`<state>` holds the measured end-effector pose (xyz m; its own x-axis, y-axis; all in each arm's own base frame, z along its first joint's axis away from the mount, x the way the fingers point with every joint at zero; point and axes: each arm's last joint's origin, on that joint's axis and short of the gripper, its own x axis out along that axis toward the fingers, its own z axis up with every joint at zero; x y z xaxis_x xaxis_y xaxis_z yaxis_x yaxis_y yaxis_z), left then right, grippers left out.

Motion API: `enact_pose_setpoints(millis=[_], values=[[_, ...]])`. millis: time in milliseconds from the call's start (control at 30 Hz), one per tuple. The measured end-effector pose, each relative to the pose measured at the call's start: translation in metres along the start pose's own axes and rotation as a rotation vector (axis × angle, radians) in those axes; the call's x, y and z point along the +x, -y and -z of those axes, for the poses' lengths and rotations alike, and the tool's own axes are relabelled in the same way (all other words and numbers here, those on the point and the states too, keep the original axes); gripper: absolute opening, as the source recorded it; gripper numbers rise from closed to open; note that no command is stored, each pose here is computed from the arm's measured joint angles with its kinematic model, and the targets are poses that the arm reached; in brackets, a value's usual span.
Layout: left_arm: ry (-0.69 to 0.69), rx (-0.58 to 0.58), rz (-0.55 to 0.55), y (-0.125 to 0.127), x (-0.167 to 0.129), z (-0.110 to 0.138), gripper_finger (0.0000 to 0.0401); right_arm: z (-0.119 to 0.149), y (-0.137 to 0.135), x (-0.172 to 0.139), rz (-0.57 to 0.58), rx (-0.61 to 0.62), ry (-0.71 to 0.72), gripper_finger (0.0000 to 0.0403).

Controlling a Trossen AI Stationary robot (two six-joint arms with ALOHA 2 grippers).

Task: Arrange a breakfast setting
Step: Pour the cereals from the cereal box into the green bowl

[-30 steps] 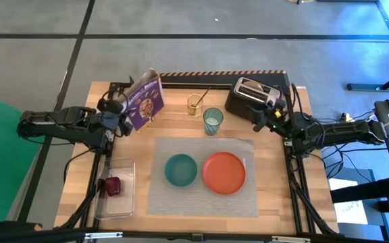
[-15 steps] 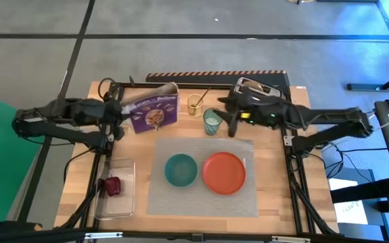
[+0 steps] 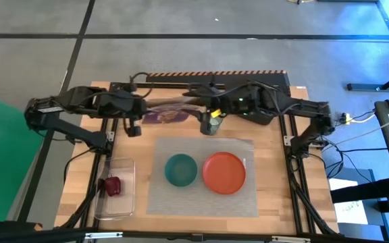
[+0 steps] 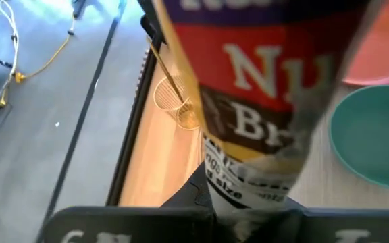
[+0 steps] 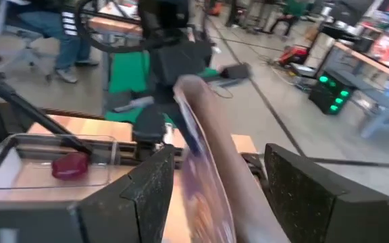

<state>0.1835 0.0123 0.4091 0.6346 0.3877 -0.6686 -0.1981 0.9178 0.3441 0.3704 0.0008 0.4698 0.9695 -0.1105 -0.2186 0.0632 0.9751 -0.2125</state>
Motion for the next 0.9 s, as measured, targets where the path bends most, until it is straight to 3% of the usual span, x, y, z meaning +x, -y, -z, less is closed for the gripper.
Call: enact_pose_setpoints(millis=[233,500,600,767,900], values=[[-0.002,0.102,0.012,0.0,0.005,-0.023,0.0001,0.008,-0.006,0.028,-0.047,-0.022,-0.047,0.0221],[-0.008,0.179,0.064,0.002,0.006,-0.025,0.0004,0.021,-0.01,0.04,-0.019,-0.035,-0.131,0.0219],[-0.006,0.205,0.067,0.002,0.006,-0.025,0.0006,0.022,-0.01,0.042,-0.014,-0.034,-0.129,0.02],[-0.051,0.212,0.039,-0.001,0.007,-0.021,0.0002,0.013,-0.016,0.043,0.013,-0.031,-0.047,0.0165],[-0.088,0.205,0.032,-0.006,0.009,-0.018,0.0003,0.0,-0.02,0.038,0.087,-0.08,0.04,0.0176]])
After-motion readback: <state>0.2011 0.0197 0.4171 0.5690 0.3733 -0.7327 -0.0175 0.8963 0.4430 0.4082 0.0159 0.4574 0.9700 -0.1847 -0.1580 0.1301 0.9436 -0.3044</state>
